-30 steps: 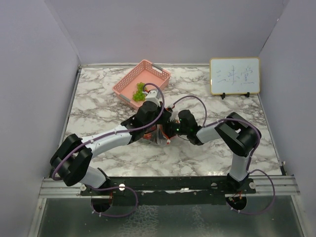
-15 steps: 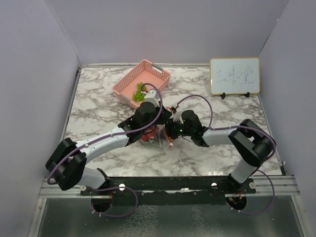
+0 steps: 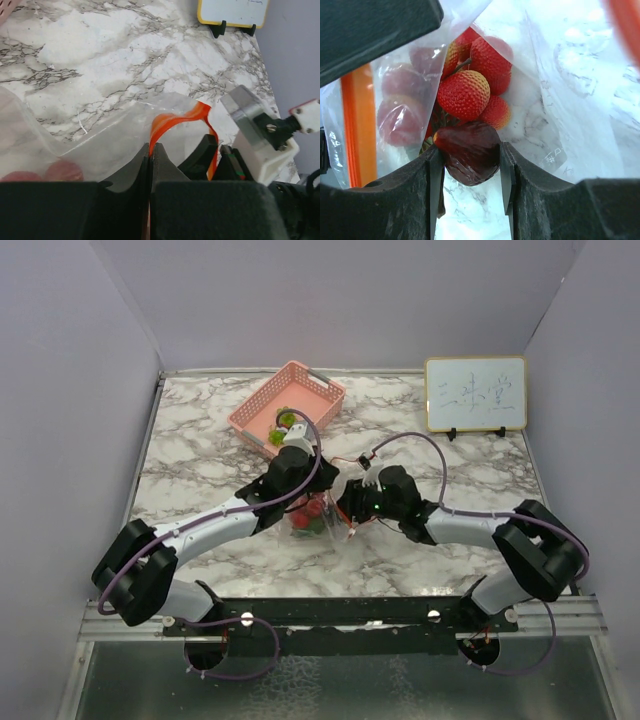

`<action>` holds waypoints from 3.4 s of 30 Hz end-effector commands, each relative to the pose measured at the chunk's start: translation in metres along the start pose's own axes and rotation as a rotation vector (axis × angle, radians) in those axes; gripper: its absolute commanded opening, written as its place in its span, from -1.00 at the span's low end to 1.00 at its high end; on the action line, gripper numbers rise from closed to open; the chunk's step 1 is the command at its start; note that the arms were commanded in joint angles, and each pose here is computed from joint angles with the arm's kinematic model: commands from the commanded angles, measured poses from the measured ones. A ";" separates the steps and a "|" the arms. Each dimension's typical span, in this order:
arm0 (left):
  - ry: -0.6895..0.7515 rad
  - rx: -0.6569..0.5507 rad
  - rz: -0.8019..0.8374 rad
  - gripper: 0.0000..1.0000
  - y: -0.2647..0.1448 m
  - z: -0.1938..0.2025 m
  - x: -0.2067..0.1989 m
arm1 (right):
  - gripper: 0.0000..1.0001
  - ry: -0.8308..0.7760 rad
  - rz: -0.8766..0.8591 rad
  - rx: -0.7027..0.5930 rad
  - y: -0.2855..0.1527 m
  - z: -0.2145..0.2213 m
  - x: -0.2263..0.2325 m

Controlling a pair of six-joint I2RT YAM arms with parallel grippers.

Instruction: Open the zip-top bag and remove the fake food

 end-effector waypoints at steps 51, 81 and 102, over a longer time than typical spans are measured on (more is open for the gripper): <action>0.002 0.024 -0.008 -1.00 0.006 0.008 0.015 | -0.04 -0.170 0.275 -0.107 -0.056 0.000 -0.020; -0.010 0.010 0.012 -1.00 0.013 0.006 0.014 | -0.55 -0.265 -0.037 0.152 -0.060 0.026 0.002; 0.002 0.006 0.007 -1.00 0.010 0.009 0.022 | -0.11 -0.246 0.027 0.135 -0.064 0.012 0.010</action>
Point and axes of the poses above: each gripper's point midway between its finger pads, its own y axis out along the fingers, its own x axis along the line the jaws close on, z = x × y, the point moved 8 cm from there along -y, back along the fingers, and after that the axes turned 7 degrees about y, right-handed, at the moved point
